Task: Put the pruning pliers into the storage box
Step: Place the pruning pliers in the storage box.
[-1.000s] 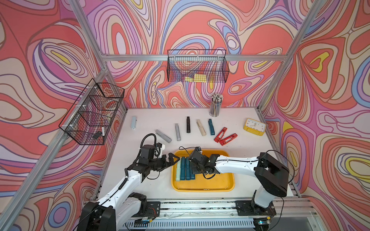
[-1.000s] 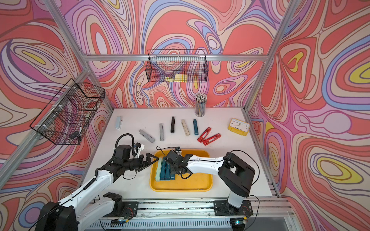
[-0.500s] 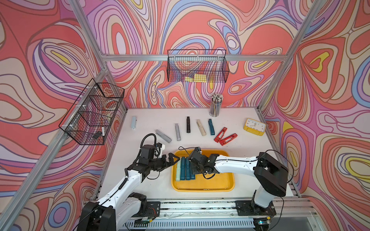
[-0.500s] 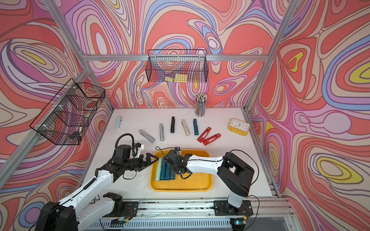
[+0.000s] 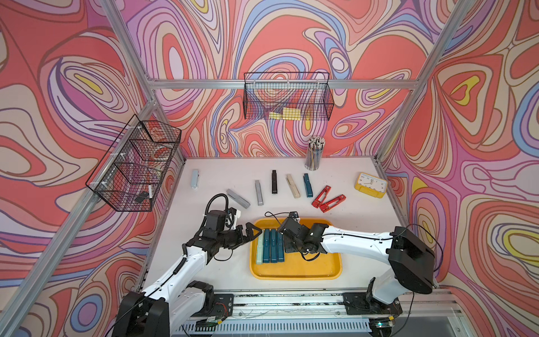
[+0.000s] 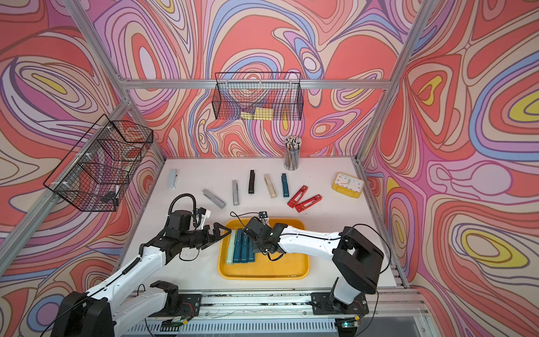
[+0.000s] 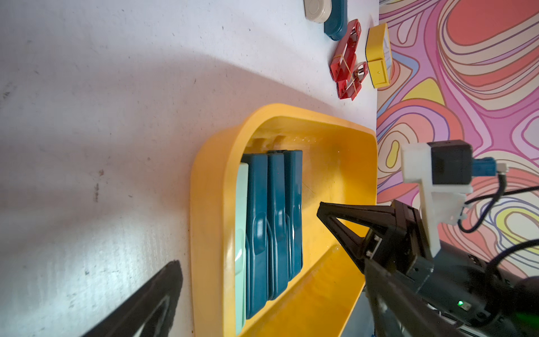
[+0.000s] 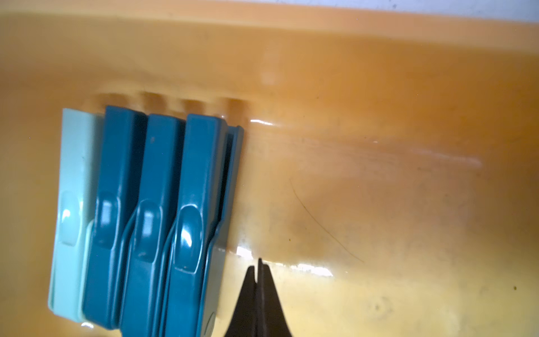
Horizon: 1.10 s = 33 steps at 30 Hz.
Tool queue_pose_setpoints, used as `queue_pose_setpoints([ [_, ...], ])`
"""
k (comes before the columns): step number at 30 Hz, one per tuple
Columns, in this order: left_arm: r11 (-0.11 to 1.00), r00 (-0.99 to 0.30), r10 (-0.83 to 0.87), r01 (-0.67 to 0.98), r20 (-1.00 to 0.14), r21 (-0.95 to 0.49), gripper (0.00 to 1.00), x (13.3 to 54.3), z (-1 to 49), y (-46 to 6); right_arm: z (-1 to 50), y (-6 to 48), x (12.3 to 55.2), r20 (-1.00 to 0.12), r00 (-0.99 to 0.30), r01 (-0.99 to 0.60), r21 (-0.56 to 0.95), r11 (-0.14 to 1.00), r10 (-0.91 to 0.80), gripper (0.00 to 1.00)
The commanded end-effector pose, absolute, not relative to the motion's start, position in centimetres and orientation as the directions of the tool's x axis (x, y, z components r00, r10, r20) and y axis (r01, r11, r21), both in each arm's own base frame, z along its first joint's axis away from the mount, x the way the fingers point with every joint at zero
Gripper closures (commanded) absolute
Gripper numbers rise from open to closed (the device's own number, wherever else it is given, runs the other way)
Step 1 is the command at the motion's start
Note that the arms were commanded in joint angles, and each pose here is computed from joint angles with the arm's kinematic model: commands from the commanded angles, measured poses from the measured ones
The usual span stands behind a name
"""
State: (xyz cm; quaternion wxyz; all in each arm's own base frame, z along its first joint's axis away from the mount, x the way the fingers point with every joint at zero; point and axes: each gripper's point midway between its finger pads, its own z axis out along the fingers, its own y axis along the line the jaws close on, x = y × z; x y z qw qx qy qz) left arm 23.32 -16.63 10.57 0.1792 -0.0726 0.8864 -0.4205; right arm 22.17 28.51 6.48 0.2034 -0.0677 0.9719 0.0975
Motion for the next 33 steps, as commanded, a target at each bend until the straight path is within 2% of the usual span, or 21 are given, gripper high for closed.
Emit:
queue_pose_setpoints([
  [1, 0.647, -0.918, -0.255, 0.072, -0.305, -0.759, 0.01, 24.3, 12.5, -16.9, 7.1, 27.0, 22.5, -0.427, -0.899, -0.165, 0.128, 0.978, -0.096, 0.86],
  [5, 0.646, -0.913, -0.253, 0.088, -0.321, -0.758, 0.01, 24.8, 13.6, -17.0, 8.3, 26.6, 23.5, -0.447, -0.889, -0.177, 0.136, 0.975, -0.099, 0.65],
  [13, 0.656, -0.9, -0.248, 0.116, -0.358, -0.746, 0.01, 26.4, 15.4, -17.2, 11.5, 24.8, 27.4, -0.493, -0.865, -0.193, 0.147, 0.97, -0.098, 0.5],
  [21, 0.639, -0.898, -0.248, 0.129, -0.362, -0.758, 0.01, 28.4, 17.1, -18.0, 13.9, 23.8, 31.0, -0.526, -0.844, -0.207, 0.148, 0.967, -0.101, 0.45],
  [33, 0.636, -0.899, -0.227, 0.155, -0.375, -0.756, 0.01, 31.5, 18.4, -19.0, 13.8, 22.8, 35.0, -0.505, -0.857, -0.212, 0.166, 0.963, -0.101, 0.44],
])
